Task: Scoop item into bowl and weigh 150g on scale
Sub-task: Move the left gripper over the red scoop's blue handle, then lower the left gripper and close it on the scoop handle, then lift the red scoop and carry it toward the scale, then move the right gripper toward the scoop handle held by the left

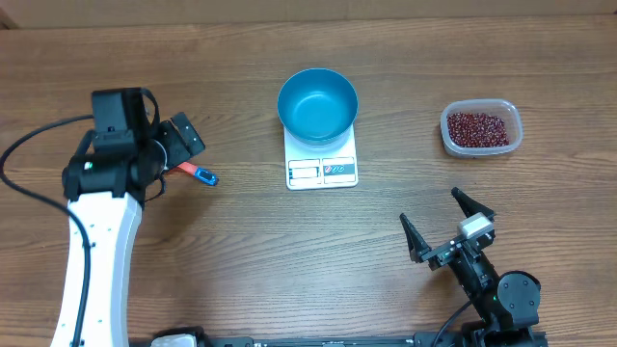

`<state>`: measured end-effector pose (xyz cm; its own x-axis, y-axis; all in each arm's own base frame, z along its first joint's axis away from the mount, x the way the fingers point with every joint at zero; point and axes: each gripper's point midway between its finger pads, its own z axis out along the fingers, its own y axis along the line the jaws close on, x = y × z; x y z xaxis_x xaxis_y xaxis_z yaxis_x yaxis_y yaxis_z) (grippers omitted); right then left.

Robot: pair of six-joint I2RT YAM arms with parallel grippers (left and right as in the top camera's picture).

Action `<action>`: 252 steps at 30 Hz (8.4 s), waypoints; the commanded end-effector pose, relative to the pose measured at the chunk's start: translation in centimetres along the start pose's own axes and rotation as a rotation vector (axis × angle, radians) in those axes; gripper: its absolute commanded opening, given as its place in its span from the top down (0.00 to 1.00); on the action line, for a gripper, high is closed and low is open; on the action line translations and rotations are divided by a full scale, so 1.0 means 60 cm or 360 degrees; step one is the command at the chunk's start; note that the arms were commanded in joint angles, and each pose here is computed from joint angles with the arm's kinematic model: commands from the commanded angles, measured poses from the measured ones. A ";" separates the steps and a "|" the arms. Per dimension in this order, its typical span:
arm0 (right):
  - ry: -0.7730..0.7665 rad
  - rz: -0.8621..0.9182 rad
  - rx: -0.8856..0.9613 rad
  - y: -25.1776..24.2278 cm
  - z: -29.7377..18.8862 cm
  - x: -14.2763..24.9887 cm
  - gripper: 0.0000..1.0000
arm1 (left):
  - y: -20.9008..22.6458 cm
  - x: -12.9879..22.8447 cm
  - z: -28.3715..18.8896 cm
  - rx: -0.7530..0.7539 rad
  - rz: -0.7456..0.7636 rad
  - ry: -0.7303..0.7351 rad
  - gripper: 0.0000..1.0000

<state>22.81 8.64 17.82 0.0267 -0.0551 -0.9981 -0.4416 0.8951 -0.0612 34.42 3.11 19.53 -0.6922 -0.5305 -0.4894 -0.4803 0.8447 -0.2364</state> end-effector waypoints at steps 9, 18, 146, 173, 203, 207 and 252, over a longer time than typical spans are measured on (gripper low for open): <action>-0.0002 0.0006 0.0003 0.000 0.000 0.004 0.00 | 0.045 0.026 0.112 -0.0344 -0.0516 0.0180 0.00; -0.0002 0.0006 0.0003 0.000 0.000 0.004 0.00 | 0.072 0.069 0.188 -0.0543 -0.0693 0.0322 0.00; -0.0003 0.0437 -0.0396 0.070 -0.008 -0.009 0.00 | -0.330 0.212 0.021 0.0157 -0.0357 0.0541 0.96; 0.0193 0.1772 -0.0434 0.080 -0.011 -0.010 0.00 | -0.366 0.256 0.005 0.0192 -0.0536 0.0651 0.96; 0.0323 0.1269 -0.0525 0.076 0.050 -0.094 0.01 | -0.367 0.257 0.004 0.0196 -0.0537 0.0663 0.96; 0.0380 0.1283 -0.0525 0.070 0.077 -0.091 0.06 | -0.367 0.258 0.004 0.0195 -0.0542 0.0664 0.96; 0.0565 0.1281 -0.0612 0.157 0.247 -0.019 0.53 | -0.371 0.265 0.000 0.0190 -0.0642 0.0721 0.96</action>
<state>31.31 23.38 17.27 -0.6764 0.3109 -0.6677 -0.4618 0.5272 0.7133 33.96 -23.70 16.40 -0.6507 -0.7582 0.0415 -0.7008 0.5786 -0.4173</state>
